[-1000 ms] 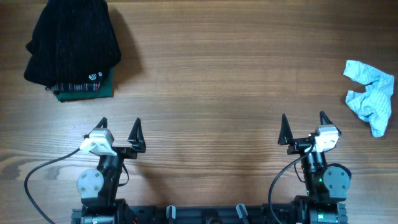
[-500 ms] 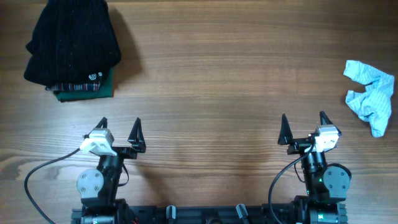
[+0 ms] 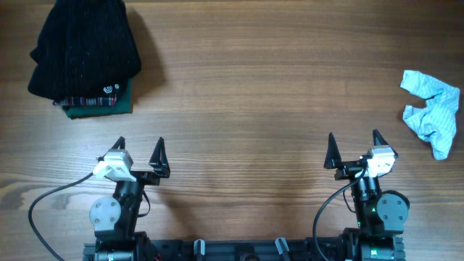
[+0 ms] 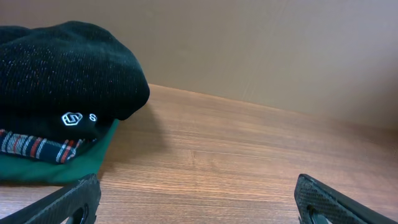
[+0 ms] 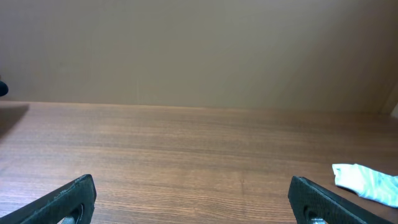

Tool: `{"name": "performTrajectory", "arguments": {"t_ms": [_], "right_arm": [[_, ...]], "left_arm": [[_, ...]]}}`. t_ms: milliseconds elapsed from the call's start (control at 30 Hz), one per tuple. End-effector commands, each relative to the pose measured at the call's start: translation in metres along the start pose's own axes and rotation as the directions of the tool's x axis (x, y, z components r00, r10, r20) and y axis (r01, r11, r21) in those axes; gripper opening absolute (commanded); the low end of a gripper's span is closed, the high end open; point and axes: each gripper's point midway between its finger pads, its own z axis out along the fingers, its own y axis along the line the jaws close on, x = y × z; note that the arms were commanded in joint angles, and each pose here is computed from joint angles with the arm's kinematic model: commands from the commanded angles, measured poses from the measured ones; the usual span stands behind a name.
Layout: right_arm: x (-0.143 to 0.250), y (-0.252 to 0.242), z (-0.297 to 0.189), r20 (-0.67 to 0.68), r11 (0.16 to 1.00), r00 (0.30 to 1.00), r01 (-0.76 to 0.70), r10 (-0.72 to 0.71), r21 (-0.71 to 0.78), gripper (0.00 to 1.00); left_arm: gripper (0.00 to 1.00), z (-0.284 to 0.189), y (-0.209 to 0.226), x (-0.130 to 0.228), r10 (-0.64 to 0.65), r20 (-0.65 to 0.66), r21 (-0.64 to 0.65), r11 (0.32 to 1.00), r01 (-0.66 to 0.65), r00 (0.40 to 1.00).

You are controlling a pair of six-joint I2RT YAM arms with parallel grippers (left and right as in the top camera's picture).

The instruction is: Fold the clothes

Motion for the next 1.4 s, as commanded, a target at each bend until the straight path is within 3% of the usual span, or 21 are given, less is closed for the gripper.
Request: {"name": "performTrajectory", "arguments": {"t_ms": [0,233,433,733,933,1133,1267,1367], "right_arm": [[-0.003,0.002,-0.001,0.014,1.0,1.0,0.012,-0.012,-0.008,1.0],[-0.004,0.002,-0.001,0.018,1.0,1.0,0.005,-0.005,-0.008,1.0],[-0.007,0.002,-0.001,0.024,0.991,0.991,-0.13,0.13,-0.012,1.0],[-0.058,0.004,0.002,-0.012,0.985,0.985,-0.17,0.17,-0.025,1.0],[-0.075,-0.002,0.034,-0.273,0.978,0.94,-0.205,0.204,0.027,1.0],[-0.09,-0.006,0.069,-0.584,0.983,0.793,-0.178,0.175,0.054,1.0],[-0.091,-0.009,0.093,-0.68,0.98,0.71,-0.184,0.183,0.072,1.0],[-0.079,0.001,0.106,-0.722,0.977,0.675,-0.211,0.15,0.005,1.0]], "left_arm": [[1.0,0.0,-0.001,0.001,-0.005,0.001,0.009,1.0,0.005,1.0],[1.0,0.0,0.0,0.001,-0.005,0.001,0.008,1.0,0.005,1.0],[1.0,0.0,-0.001,-0.002,-0.003,0.014,0.013,1.0,0.003,1.0],[1.0,0.0,-0.001,-0.002,-0.002,0.015,0.012,1.0,0.002,1.0],[1.0,0.0,-0.001,-0.001,-0.051,0.008,0.012,0.999,0.051,0.999],[1.0,0.001,-0.012,0.0,-0.124,-0.053,0.058,0.99,0.127,0.991],[1.0,0.006,-0.016,-0.007,-0.139,-0.127,0.044,0.988,0.146,0.982],[1.0,0.018,-0.023,-0.021,-0.149,-0.197,0.051,0.985,0.162,0.969]]}}
